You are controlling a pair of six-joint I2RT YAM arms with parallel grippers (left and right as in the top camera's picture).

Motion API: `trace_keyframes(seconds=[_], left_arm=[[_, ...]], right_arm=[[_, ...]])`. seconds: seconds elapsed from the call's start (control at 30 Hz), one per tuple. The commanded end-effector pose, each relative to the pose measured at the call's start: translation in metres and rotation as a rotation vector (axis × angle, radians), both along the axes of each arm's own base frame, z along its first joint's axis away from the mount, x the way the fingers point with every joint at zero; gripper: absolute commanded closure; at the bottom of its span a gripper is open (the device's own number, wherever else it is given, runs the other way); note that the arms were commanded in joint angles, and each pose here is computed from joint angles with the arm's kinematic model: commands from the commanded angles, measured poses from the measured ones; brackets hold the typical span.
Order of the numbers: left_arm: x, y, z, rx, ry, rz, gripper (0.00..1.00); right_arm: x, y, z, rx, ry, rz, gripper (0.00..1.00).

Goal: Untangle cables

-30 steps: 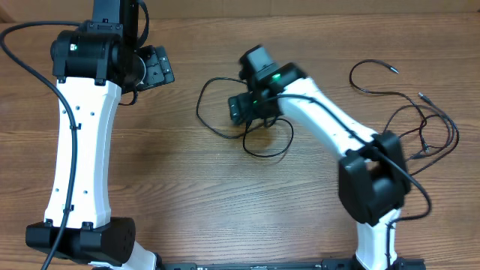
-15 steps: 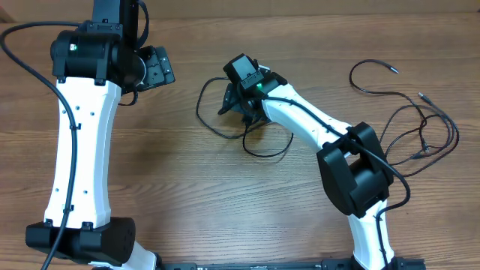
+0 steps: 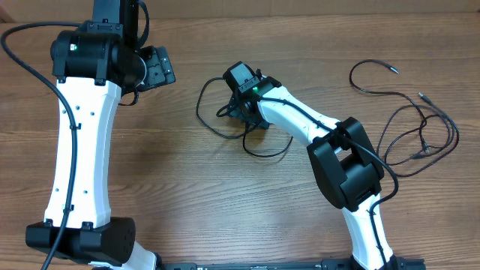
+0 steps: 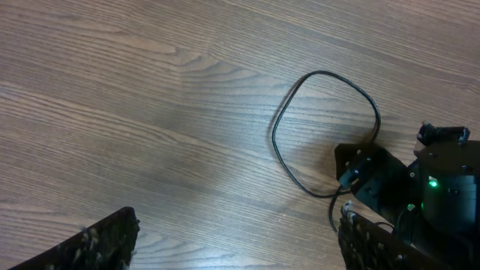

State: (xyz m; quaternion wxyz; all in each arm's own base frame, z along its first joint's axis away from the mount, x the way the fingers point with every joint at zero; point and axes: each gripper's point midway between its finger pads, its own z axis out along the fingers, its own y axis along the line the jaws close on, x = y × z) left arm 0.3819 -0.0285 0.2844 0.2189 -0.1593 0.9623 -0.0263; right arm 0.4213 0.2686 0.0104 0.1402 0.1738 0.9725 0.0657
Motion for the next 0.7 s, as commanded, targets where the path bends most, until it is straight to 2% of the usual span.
trace_keyframes(seconds=[0.0,0.13,0.33,0.47,0.6,0.67], left_arm=[[-0.001,-0.001,0.001,-0.008,-0.001,-0.004,0.15],[-0.001,-0.001,0.001,-0.009,-0.001,-0.005,0.14],[-0.001,-0.001,0.001,-0.006,-0.001,-0.012,0.15],[-0.001,-0.001,0.001,-0.005,-0.001,-0.013,0.15],[-0.001,-0.001,0.001,-0.004,-0.001,-0.014,0.15],[0.0,-0.001,0.001,-0.004,-0.001,-0.014,0.15]], right_arm=[[-0.003,-0.006,-0.004,-0.007,0.02,-0.064,0.28],[-0.009,-0.008,-0.008,-0.014,0.048,-0.073,0.29],[-0.014,-0.004,-0.01,0.002,0.072,-0.063,0.55],[-0.016,0.001,-0.01,0.029,0.089,-0.054,0.6],[-0.018,0.001,-0.01,0.033,0.097,-0.053,0.81],[-0.019,0.003,-0.01,0.043,0.103,-0.05,0.84]])
